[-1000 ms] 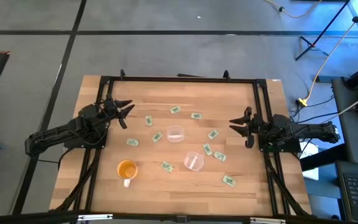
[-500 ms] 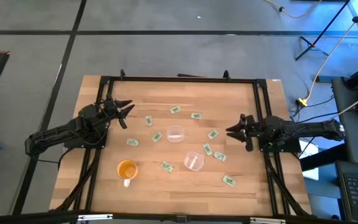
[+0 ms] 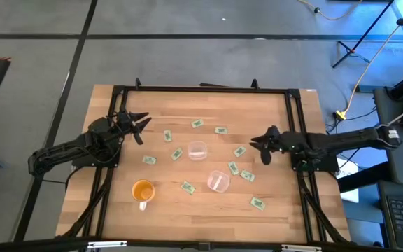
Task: Pick and place Stevia / Truvia into bins
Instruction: Put the green stevia packet into the bottom transparent container
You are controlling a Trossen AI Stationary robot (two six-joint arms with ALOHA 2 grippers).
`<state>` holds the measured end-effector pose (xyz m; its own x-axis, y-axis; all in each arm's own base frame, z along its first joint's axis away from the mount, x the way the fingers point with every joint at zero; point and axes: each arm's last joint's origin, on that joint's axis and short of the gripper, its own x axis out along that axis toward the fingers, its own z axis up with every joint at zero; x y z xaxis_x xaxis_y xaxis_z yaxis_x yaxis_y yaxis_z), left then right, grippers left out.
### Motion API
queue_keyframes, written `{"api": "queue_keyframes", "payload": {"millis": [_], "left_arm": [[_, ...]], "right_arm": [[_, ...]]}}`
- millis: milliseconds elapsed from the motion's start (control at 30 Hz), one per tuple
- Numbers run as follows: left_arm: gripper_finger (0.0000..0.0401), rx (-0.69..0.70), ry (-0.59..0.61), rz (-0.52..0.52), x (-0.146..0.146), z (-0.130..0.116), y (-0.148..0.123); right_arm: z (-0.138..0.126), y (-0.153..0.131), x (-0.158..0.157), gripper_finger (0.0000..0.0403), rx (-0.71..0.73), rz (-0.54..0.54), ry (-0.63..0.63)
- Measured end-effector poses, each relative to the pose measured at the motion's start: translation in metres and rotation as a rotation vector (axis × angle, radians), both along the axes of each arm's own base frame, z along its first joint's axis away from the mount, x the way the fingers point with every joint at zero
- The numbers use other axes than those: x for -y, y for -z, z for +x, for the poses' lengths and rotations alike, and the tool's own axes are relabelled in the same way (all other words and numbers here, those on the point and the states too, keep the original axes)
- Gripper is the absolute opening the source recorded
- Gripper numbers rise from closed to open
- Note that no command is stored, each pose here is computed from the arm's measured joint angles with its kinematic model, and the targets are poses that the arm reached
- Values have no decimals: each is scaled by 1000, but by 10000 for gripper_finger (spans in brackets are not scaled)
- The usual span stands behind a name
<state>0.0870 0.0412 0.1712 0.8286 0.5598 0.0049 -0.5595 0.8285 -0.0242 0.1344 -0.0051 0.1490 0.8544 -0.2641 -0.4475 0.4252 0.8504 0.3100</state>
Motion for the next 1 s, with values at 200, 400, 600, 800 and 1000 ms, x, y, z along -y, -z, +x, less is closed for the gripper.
{"api": "queue_keyframes", "payload": {"millis": [200,400,600,800,1000], "left_arm": [[114,0,-2,0,0,0,0],[114,0,-2,0,0,0,0],[114,0,-1,0,0,0,0],[114,0,-1,0,0,0,0],[114,0,-1,0,0,0,0]], "right_arm": [[25,-1,-1,122,-124,65,42],[55,-2,-1,122,-289,104,83],[78,8,1,122,-438,126,171],[82,26,9,122,-526,153,241],[83,30,13,122,-543,184,242]]}}
